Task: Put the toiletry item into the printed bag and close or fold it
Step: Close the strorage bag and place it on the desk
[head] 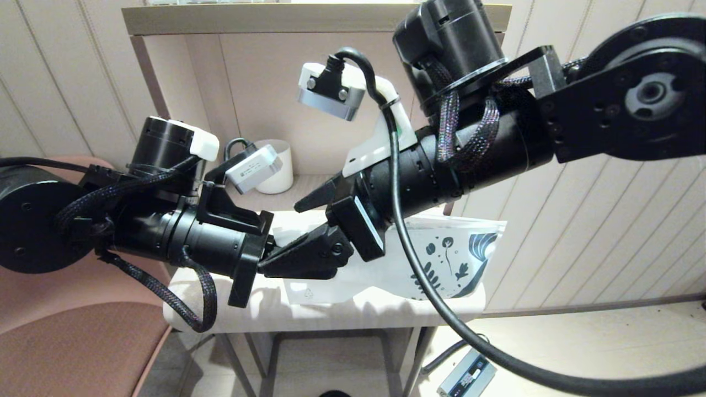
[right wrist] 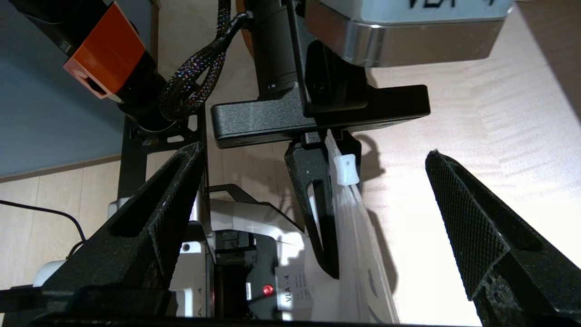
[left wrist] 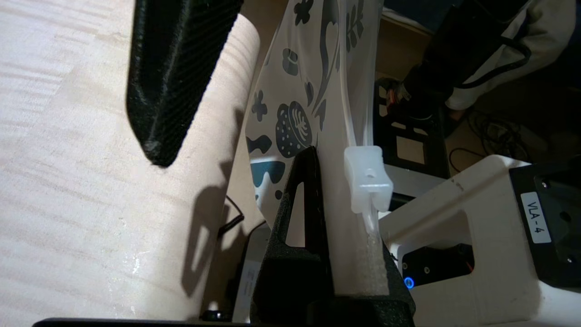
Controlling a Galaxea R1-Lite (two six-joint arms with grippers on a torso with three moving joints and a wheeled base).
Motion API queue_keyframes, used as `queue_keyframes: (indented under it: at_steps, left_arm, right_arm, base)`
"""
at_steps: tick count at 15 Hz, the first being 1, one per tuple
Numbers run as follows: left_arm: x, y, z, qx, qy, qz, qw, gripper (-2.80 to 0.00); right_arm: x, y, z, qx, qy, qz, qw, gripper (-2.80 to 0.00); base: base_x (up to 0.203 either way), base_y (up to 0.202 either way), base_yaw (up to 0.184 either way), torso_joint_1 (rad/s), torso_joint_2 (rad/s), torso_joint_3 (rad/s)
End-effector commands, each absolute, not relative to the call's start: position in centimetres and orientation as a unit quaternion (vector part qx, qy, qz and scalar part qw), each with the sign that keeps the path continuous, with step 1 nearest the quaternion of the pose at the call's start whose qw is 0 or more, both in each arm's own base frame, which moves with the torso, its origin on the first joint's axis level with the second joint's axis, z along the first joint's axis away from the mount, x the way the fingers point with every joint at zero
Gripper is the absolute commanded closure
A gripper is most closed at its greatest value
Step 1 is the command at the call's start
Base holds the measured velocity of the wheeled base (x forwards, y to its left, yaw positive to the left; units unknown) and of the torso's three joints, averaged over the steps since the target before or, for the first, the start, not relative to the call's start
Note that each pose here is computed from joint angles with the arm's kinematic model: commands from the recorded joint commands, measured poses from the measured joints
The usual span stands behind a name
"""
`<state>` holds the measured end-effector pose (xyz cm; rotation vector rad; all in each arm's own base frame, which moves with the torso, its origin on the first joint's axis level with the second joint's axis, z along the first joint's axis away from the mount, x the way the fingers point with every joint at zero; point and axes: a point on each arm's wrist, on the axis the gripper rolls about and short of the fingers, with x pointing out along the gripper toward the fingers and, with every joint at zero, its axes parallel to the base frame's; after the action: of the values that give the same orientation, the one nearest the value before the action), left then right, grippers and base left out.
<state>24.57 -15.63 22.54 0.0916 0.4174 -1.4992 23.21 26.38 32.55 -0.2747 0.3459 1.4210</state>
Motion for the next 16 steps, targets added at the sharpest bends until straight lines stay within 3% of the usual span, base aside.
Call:
queue_keyframes:
  at_steps: [1, 7, 8, 16]
  left_arm:
    - [24.54, -15.63, 22.57, 0.041, 0.187, -0.678, 0.71, 0.0]
    - [24.54, -15.62, 22.58, 0.041, 0.187, -0.678, 0.71, 0.0]
    - [24.52, -15.61, 22.62, 0.041, 0.186, -0.678, 0.71, 0.0]
    - [24.55, -15.63, 22.57, 0.041, 0.187, -0.678, 0.71, 0.0]
  right_arm:
    - [23.19, 26.37, 32.52, -0.125, 0.158, 0.648, 0.734, -2.8]
    - [23.25, 26.42, 32.48, -0.126, 0.158, 0.646, 0.736, -2.8]
    - [23.31, 26.4, 32.5, -0.126, 0.156, 0.645, 0.737, 0.0]
    - [23.22, 26.55, 32.45, -0.126, 0.156, 0.647, 0.736, 0.0]
  base:
    - [0.0, 0.0, 0.0, 0.0, 0.0, 0.0]
    - [0.0, 0.0, 0.0, 0.0, 0.0, 0.0]
    - [0.0, 0.0, 0.0, 0.0, 0.0, 0.0]
    - [0.0, 0.0, 0.0, 0.0, 0.0, 0.0]
